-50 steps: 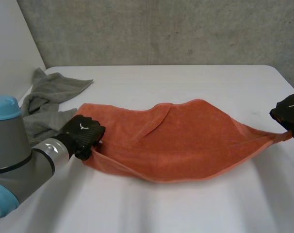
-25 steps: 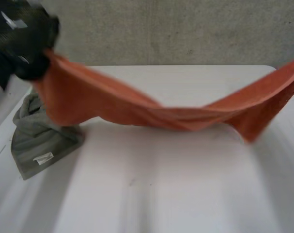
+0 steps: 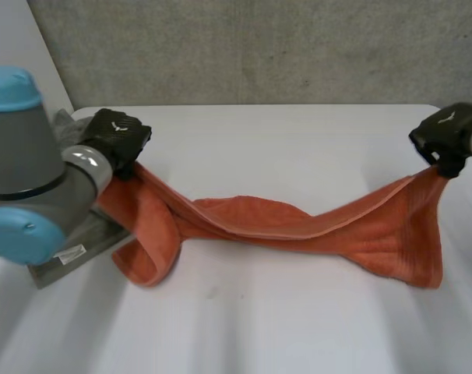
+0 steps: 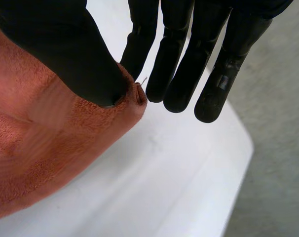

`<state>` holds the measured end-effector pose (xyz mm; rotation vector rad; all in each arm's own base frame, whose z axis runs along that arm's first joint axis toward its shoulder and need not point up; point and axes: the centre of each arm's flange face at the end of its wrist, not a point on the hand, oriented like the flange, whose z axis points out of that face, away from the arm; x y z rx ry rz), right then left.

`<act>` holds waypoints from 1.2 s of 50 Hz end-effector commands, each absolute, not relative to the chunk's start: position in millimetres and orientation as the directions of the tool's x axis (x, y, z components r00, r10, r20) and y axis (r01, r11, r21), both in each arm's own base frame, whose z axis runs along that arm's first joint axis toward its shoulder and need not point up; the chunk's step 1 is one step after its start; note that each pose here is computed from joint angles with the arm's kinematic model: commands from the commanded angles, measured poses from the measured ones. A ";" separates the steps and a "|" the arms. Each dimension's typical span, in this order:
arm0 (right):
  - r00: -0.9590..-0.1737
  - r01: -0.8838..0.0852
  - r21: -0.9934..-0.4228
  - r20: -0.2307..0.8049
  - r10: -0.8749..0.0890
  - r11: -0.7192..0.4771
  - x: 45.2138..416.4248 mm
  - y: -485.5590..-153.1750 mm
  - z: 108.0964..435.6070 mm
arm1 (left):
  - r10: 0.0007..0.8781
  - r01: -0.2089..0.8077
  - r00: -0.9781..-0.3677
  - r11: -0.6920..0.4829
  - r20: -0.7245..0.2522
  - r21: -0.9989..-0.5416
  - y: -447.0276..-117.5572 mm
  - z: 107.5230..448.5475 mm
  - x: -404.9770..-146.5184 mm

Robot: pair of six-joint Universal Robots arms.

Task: Fold the laundry.

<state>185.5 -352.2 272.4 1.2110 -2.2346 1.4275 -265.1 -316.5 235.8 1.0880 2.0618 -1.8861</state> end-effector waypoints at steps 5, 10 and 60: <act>-0.831 -0.498 -0.867 0.478 -0.285 -0.002 201.5 -426.2 292.7 | 0.068 0.486 -0.809 -0.481 -0.583 -0.730 -383.0 286.1 -290.6; -0.892 -0.373 -0.853 0.438 -0.112 -0.365 213.7 -435.1 370.7 | -0.084 0.400 -0.875 -0.679 -0.476 -0.615 -386.9 345.6 -294.0; -0.564 -0.809 -0.502 0.520 -0.641 0.304 148.5 -314.0 164.0 | 0.504 0.605 -0.727 0.147 -0.467 -0.782 -239.8 154.7 -244.9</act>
